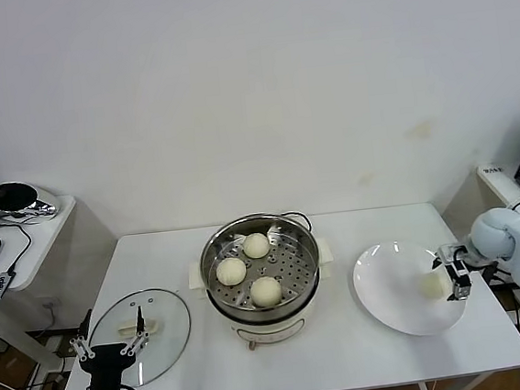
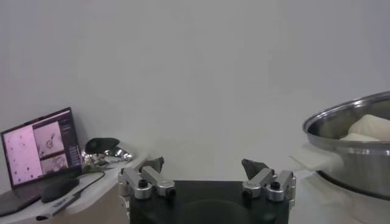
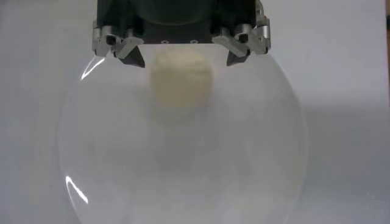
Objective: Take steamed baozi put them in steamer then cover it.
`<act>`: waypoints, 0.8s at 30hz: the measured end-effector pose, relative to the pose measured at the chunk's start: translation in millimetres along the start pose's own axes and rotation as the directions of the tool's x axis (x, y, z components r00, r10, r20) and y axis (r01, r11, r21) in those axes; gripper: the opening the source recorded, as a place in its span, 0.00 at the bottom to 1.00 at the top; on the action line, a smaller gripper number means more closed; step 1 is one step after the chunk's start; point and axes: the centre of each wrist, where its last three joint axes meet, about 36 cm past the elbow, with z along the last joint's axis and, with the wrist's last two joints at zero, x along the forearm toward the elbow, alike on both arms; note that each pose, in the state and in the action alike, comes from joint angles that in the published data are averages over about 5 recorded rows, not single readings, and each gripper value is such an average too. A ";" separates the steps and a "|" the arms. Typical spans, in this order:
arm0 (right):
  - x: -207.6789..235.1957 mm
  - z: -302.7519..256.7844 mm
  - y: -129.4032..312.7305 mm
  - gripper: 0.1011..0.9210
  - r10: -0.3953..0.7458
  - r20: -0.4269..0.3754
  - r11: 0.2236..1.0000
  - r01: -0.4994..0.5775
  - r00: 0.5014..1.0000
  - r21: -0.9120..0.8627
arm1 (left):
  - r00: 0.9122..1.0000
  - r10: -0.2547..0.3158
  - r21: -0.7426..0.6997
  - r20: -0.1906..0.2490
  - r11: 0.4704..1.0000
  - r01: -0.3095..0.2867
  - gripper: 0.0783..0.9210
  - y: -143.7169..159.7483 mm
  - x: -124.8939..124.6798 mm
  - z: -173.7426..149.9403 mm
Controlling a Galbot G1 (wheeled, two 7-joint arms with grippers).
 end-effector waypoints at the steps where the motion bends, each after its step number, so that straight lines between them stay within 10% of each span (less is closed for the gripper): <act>1: -1.5 -0.5 -0.5 0.88 0.001 0.000 1.000 -0.001 1.000 -0.002 | 1.000 0.000 0.000 0.000 1.000 0.000 0.88 0.0 0.0 0.1; 24: 19.3 -7.8 -15.7 0.63 -0.005 -0.011 1.000 0.004 1.000 -0.012 | 1.000 0.001 -0.002 0.003 1.000 -0.001 0.88 0.3 -2.4 -0.1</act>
